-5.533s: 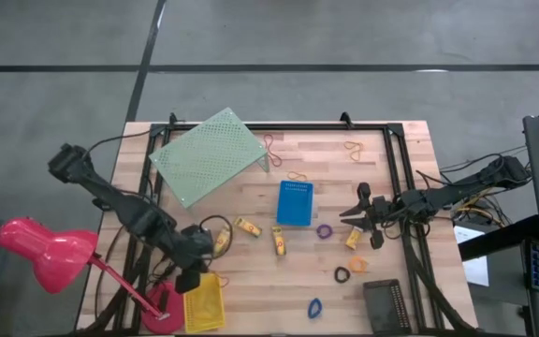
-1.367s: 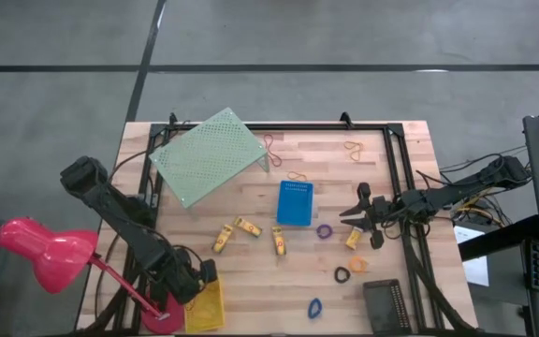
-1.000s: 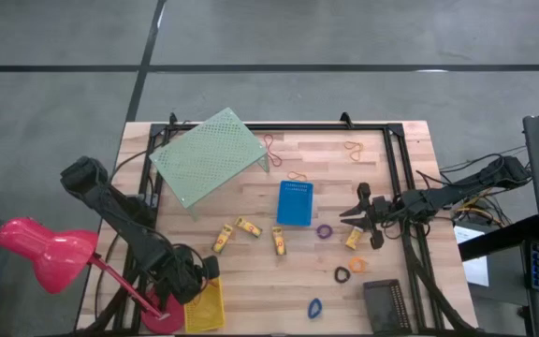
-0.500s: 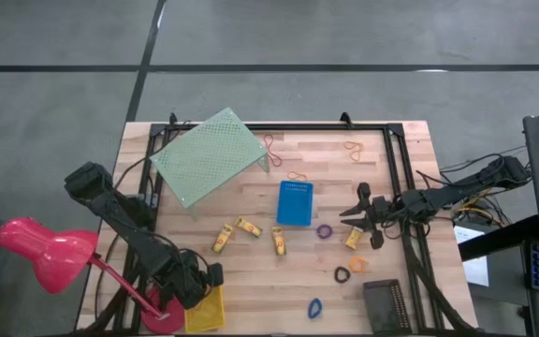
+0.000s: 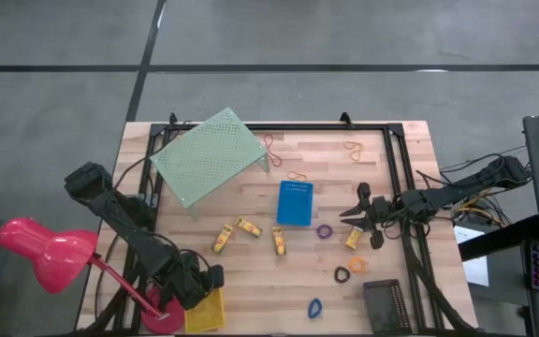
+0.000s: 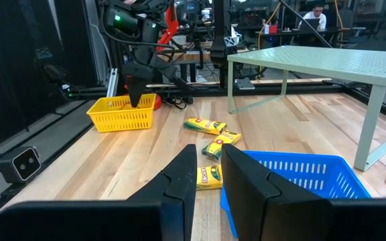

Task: Pick & Place Office Desk Supplies
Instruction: Put the red rubber band into the yellow basket, then put the bottom red rubber band into the yellow basket

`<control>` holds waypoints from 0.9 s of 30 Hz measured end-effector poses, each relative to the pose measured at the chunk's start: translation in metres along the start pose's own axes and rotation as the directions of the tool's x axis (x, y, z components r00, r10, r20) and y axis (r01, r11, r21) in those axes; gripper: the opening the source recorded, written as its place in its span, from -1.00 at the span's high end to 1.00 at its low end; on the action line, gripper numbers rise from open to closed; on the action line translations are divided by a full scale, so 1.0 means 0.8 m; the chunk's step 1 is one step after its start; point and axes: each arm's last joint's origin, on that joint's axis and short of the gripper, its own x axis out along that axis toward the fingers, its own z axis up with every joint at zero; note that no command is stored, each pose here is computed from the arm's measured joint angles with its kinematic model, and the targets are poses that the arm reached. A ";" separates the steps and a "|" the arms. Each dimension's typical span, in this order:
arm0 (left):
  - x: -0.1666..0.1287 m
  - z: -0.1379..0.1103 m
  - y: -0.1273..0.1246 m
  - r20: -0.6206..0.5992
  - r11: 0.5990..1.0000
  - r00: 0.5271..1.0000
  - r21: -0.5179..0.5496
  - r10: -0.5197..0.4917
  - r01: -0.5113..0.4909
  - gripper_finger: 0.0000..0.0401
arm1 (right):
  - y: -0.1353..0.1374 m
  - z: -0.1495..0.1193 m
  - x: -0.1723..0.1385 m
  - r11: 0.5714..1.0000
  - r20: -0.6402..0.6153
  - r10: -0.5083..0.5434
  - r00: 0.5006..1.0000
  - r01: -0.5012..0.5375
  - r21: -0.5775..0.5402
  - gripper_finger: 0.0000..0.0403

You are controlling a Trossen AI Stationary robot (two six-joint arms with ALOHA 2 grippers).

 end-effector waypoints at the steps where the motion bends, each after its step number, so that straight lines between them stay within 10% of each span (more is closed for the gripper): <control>1: 0.000 0.000 0.000 -0.001 1.000 1.000 0.010 0.000 0.000 0.37 | 0.000 0.000 0.000 1.000 0.000 0.000 1.000 0.000 0.000 0.66; 20: -0.002 -0.002 0.002 -0.059 0.978 0.993 0.188 0.106 -0.093 0.37 | 0.000 0.000 0.000 1.000 0.000 0.000 1.000 0.000 0.000 0.57; 27: -0.014 -0.006 -0.016 -0.106 0.968 0.993 0.237 -0.057 0.081 0.37 | 0.000 0.000 0.000 1.000 0.000 0.000 1.000 0.000 0.000 0.63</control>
